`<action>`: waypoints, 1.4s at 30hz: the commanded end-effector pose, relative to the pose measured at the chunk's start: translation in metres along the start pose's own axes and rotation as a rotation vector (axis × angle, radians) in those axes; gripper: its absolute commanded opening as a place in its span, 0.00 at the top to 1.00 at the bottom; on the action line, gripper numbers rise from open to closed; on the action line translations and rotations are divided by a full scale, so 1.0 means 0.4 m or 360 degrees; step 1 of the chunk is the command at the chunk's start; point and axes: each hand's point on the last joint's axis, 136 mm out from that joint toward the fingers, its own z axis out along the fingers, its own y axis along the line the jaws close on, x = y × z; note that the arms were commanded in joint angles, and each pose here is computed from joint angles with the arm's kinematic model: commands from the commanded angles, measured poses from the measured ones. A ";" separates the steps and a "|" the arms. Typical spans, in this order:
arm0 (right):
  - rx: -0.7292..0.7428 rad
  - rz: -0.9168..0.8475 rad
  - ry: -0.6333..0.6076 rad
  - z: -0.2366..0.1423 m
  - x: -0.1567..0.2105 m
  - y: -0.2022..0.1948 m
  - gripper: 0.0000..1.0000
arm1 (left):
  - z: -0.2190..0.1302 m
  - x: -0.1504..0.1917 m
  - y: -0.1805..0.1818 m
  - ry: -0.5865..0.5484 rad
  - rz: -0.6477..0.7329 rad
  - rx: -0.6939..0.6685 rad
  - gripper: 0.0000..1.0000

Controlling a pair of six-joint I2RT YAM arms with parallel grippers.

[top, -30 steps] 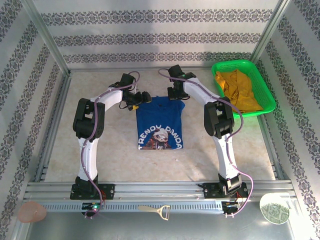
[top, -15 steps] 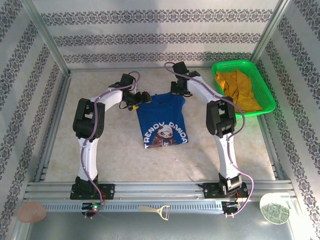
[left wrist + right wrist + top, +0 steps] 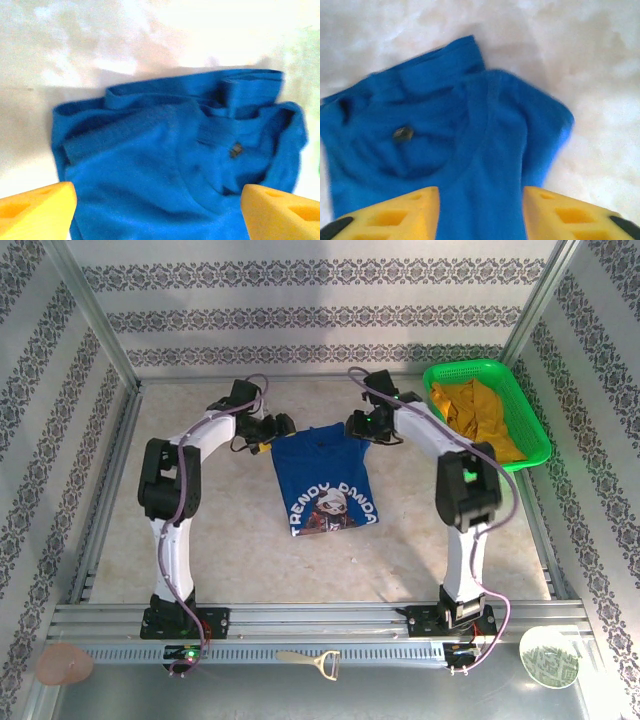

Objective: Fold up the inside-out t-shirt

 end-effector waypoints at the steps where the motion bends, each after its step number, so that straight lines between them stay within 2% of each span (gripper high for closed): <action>1: -0.0148 0.0144 0.0026 -0.072 0.084 0.020 0.65 | -0.088 0.101 -0.133 0.0047 0.0027 0.0178 0.14; 4: -0.0211 0.0256 0.0125 -0.061 0.202 0.008 0.79 | -0.078 0.240 -0.161 0.0129 -0.0008 0.0247 0.14; 6: -0.0249 0.0314 0.0181 -0.046 0.271 0.003 0.85 | -0.074 0.315 -0.182 0.0125 -0.0040 0.0315 0.14; 11: -0.0304 0.0440 0.0318 0.013 0.413 -0.013 0.92 | -0.039 0.452 -0.168 0.0134 -0.0100 0.0357 0.12; 13: -0.0229 0.0463 0.0346 0.029 0.461 -0.045 0.93 | -0.017 0.494 -0.141 0.0161 -0.0135 0.0349 0.12; 16: -0.0115 0.0514 0.0378 0.034 0.519 -0.099 0.93 | -0.005 0.535 -0.075 0.0157 -0.0159 0.0259 0.12; 20: 0.0014 0.0588 0.0429 0.015 0.595 -0.153 0.93 | -0.030 0.567 -0.007 0.0140 -0.0131 0.0141 0.12; 25: 0.0050 0.0686 0.0441 -0.023 0.660 -0.167 0.93 | -0.078 0.598 0.040 0.0160 -0.0059 0.0032 0.10; 28: -0.0018 0.0692 0.0341 -0.066 0.622 -0.140 0.88 | -0.124 0.560 0.038 0.0102 -0.0012 0.0015 0.07; 30: -0.0043 0.0649 0.0211 -0.111 0.550 -0.126 0.81 | -0.164 0.497 0.020 0.0008 0.0024 0.0021 0.03; 32: -0.0060 0.0619 0.0088 -0.148 0.462 -0.126 0.65 | -0.194 0.426 0.001 -0.0078 0.0053 0.0030 0.00; 33: -0.0057 0.0607 0.0037 -0.159 0.416 -0.135 0.53 | -0.204 0.384 -0.009 -0.0118 0.0059 0.0044 0.00; 36: -0.0052 0.0541 -0.0060 -0.153 0.287 -0.161 0.27 | -0.196 0.272 -0.024 -0.0176 0.0053 0.0082 0.00; 39: -0.0037 0.0472 -0.0029 -0.104 0.185 -0.180 0.17 | -0.139 0.188 -0.045 -0.0142 0.0041 0.0171 0.00; 42: -0.0081 0.0404 -0.0012 -0.043 0.107 -0.183 0.15 | -0.078 0.133 -0.079 -0.0087 0.0091 0.0219 0.00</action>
